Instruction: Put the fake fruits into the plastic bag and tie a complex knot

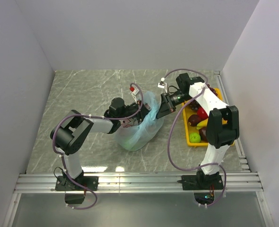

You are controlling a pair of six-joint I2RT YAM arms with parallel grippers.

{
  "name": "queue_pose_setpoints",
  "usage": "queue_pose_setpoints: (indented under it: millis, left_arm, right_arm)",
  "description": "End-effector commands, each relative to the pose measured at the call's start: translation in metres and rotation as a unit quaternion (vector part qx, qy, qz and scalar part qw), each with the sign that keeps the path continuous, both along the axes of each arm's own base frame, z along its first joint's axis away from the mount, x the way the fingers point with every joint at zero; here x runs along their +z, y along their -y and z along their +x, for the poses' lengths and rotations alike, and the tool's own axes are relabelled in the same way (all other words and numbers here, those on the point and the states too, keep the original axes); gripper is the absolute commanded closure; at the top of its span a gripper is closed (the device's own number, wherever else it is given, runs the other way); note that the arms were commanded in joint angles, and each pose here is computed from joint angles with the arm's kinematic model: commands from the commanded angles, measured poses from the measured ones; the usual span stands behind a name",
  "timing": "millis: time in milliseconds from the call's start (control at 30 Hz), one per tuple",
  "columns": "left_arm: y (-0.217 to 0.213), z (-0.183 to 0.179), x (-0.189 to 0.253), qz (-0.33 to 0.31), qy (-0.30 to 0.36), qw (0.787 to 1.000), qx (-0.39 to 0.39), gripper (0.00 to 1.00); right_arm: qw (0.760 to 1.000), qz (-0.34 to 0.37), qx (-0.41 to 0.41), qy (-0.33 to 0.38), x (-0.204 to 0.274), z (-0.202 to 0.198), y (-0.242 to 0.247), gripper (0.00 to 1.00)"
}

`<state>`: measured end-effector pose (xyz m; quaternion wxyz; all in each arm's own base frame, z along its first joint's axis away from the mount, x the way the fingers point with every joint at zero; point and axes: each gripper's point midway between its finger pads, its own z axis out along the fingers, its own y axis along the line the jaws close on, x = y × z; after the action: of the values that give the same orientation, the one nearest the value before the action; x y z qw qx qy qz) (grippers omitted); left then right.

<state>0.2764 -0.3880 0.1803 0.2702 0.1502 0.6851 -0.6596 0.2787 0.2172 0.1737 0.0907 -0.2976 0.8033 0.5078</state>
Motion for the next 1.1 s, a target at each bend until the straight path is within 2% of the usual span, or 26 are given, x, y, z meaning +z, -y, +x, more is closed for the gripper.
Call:
queue_pose_setpoints:
  millis: [0, 33, 100, 400, 667, 700, 867, 900, 933, 967, 1000, 1033, 1067]
  left_arm:
    - [0.004, 0.001, 0.018, -0.011, 0.040, 0.999, -0.009, 0.94]
    - [0.004, 0.001, 0.018, -0.010, 0.042, 0.999, -0.008, 0.93]
    - [0.002, -0.001, 0.015, -0.005, 0.043, 0.999, -0.007, 0.88]
    - [-0.016, -0.003, 0.007, 0.012, 0.038, 0.999, -0.003, 0.73]
    - [-0.055, 0.002, 0.031, -0.002, 0.058, 0.998, -0.007, 0.56]
    - [-0.061, 0.002, 0.029, 0.006, 0.054, 0.998, -0.007, 0.52]
    - [-0.099, 0.001, 0.033, 0.067, 0.101, 0.993, 0.007, 0.50]
    - [-0.103, 0.000, 0.028, 0.086, 0.144, 0.986, 0.002, 0.49]
    - [-0.110, -0.012, 0.017, 0.115, 0.123, 0.986, -0.014, 0.49]
    - [-0.113, -0.014, 0.016, 0.129, 0.142, 0.981, -0.020, 0.48]
    - [-0.117, -0.016, 0.011, 0.144, 0.191, 0.970, -0.033, 0.48]
    - [-0.122, -0.026, 0.002, 0.167, 0.181, 0.968, -0.043, 0.47]
    - [-0.125, -0.027, 0.001, 0.176, 0.198, 0.963, -0.044, 0.47]
  right_arm:
    - [1.000, -0.001, 0.008, 0.021, 0.010, 0.004, 0.001, 0.92]
    - [1.000, -0.002, 0.010, 0.017, 0.009, 0.004, 0.001, 0.97]
    - [1.000, -0.001, 0.012, 0.017, 0.011, 0.003, 0.000, 1.00]
    - [1.000, 0.003, 0.014, 0.021, 0.016, 0.006, 0.003, 1.00]
    - [0.999, 0.002, 0.022, 0.033, 0.020, 0.004, 0.005, 1.00]
    - [0.999, 0.002, 0.023, 0.036, 0.019, 0.004, 0.004, 1.00]
    - [0.999, 0.008, 0.020, 0.036, 0.018, 0.007, 0.002, 1.00]
    - [0.999, 0.011, 0.018, 0.034, 0.020, 0.008, 0.001, 1.00]
    - [0.999, 0.013, 0.017, 0.034, 0.020, 0.009, 0.000, 1.00]
    - [0.999, 0.015, 0.016, 0.033, 0.020, 0.009, -0.001, 1.00]
    - [0.999, 0.017, 0.017, 0.032, 0.021, 0.009, -0.002, 1.00]
    - [0.999, 0.017, 0.018, 0.031, 0.020, 0.008, -0.003, 1.00]
    - [0.999, 0.018, 0.019, 0.031, 0.020, 0.008, -0.004, 1.00]
